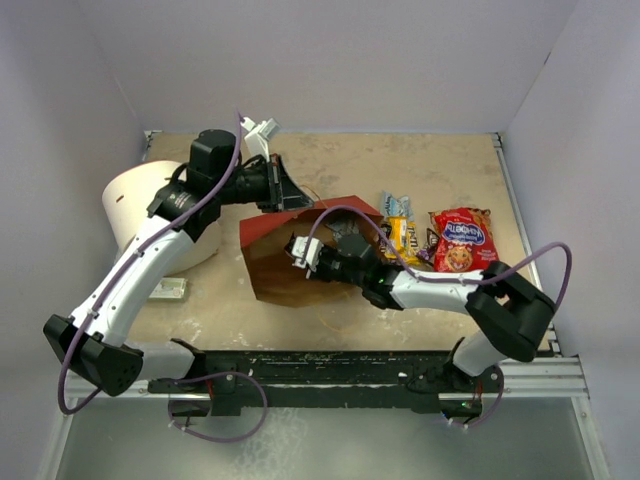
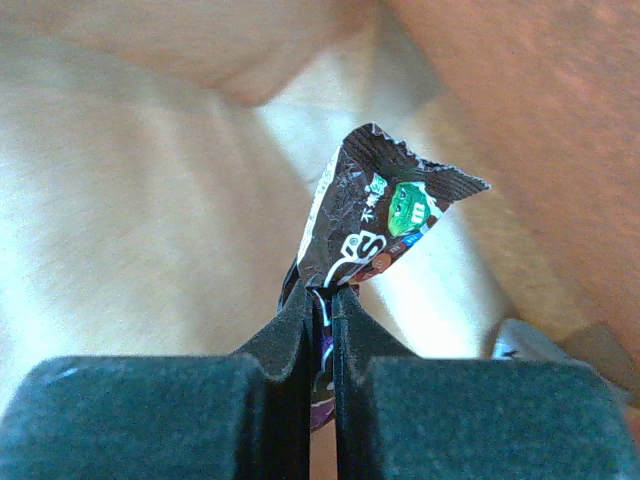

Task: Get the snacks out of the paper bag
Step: Take out the snack from the paper bag, then place the snack at the center of the board.

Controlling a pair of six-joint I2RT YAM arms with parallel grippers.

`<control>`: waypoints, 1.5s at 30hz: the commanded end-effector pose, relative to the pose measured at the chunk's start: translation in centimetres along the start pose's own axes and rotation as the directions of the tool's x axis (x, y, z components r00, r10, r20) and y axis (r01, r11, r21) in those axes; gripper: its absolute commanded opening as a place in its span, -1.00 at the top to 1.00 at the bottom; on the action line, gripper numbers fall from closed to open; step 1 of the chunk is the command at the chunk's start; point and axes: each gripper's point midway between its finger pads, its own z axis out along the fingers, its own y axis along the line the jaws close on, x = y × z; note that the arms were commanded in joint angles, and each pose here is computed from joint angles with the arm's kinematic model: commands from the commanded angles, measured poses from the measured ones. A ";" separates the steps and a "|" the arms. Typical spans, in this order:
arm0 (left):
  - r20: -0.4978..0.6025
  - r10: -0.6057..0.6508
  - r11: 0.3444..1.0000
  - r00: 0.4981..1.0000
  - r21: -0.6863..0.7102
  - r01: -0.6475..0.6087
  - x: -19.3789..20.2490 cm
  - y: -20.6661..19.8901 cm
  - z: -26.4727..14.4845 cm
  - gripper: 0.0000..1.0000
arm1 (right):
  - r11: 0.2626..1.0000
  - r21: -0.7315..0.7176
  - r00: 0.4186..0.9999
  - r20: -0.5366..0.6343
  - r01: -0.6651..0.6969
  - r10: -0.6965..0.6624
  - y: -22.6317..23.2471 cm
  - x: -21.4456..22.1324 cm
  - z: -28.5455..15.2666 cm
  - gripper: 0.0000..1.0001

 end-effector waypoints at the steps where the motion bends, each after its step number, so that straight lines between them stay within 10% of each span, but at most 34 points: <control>1: 0.119 0.036 0.999 0.992 0.008 -0.037 -2.1 -1.4 -1.5 1.00 | 0.982 -0.161 0.991 0.070 -0.099 0.111 3.3 -2.2 -2.5 1.00; 16: 0.149 0.038 0.978 0.988 -0.208 -0.006 -2.6 2.9 -2.4 1.00 | 0.966 0.125 0.937 0.298 -0.227 0.182 -6.4 -19.7 -17.5 1.00; 21: 0.158 0.035 0.975 0.987 -0.224 0.002 -2.6 3.1 -2.8 1.00 | 0.768 0.435 0.856 0.436 -0.469 0.276 -13.8 -22.5 -23.9 1.00; 27: 0.140 0.051 0.983 0.989 -0.180 -0.026 -2.7 1.7 -3.0 1.00 | 0.405 0.766 0.849 0.339 -0.499 0.404 -20.0 -17.2 -26.8 1.00; 36: 0.155 0.008 0.995 0.988 -0.102 0.008 -2.8 0.7 -2.5 1.00 | 0.311 0.761 0.605 0.131 -0.569 0.786 -18.3 -1.1 -21.5 1.00; 45: 0.144 -0.008 0.999 0.990 -0.052 0.015 -3.6 0.1 -1.2 1.00 | 0.099 0.682 0.318 0.203 -0.725 0.926 -16.6 8.4 -18.5 1.00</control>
